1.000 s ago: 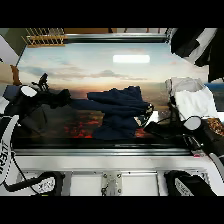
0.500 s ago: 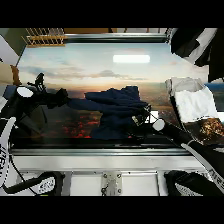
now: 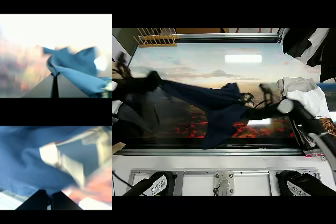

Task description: Fold the clothes and pants, and hang the long-sleeved shirts on hangers.

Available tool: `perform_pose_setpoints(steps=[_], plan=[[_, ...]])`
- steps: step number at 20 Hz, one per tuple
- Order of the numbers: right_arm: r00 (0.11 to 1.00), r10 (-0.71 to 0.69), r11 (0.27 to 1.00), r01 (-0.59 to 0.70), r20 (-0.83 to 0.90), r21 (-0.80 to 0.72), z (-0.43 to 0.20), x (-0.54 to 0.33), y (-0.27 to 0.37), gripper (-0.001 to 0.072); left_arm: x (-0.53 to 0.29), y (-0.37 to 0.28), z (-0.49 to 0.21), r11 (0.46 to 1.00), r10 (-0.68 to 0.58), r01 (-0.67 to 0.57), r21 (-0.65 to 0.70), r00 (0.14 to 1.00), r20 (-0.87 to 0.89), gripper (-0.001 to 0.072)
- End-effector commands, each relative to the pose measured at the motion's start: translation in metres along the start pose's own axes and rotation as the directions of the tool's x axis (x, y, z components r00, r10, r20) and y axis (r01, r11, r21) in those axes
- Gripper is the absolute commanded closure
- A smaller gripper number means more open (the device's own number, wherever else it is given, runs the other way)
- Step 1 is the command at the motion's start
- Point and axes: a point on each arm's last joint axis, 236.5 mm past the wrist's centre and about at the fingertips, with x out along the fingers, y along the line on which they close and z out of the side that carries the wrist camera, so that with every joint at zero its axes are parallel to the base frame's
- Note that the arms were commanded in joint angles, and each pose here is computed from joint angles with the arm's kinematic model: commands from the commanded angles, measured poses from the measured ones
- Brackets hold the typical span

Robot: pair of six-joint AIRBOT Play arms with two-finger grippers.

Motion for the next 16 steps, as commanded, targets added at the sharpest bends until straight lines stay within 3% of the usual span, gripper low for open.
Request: perform_pose_setpoints(steps=[1, 5, 10, 14, 16], plan=[[0.952, -0.204, 0.965, 0.235, 0.23, -0.117, 0.05, -0.155, -0.03, 0.0698, -0.132, -0.07, 0.084, 0.988, -0.085, 0.033, 0.152, 0.933, 0.35, 0.07], [0.771, -0.178, 0.949, 0.299, 0.611, -0.101, 0.075, -0.311, 0.01, 0.0698, -0.285, -0.155, 0.101, 0.946, -0.226, 0.01, 0.325, 0.739, 0.634, 0.0701], [0.535, -0.108, 0.936, 0.339, 0.838, -0.095, 0.063, -0.413, 0.05, 0.0697, -0.395, -0.202, 0.067, 0.91, -0.294, -0.08, 0.406, 0.565, 0.771, 0.0701], [0.505, -0.092, 0.957, 0.282, 0.858, -0.064, 0.052, -0.425, 0.057, 0.0698, -0.426, -0.203, 0.052, 0.91, -0.258, -0.164, 0.381, 0.494, 0.83, 0.0701], [0.535, -0.104, 0.962, 0.267, 0.838, -0.051, 0.052, -0.416, 0.053, 0.0698, -0.414, -0.194, 0.053, 0.916, -0.221, -0.175, 0.362, 0.533, 0.817, 0.0701]])
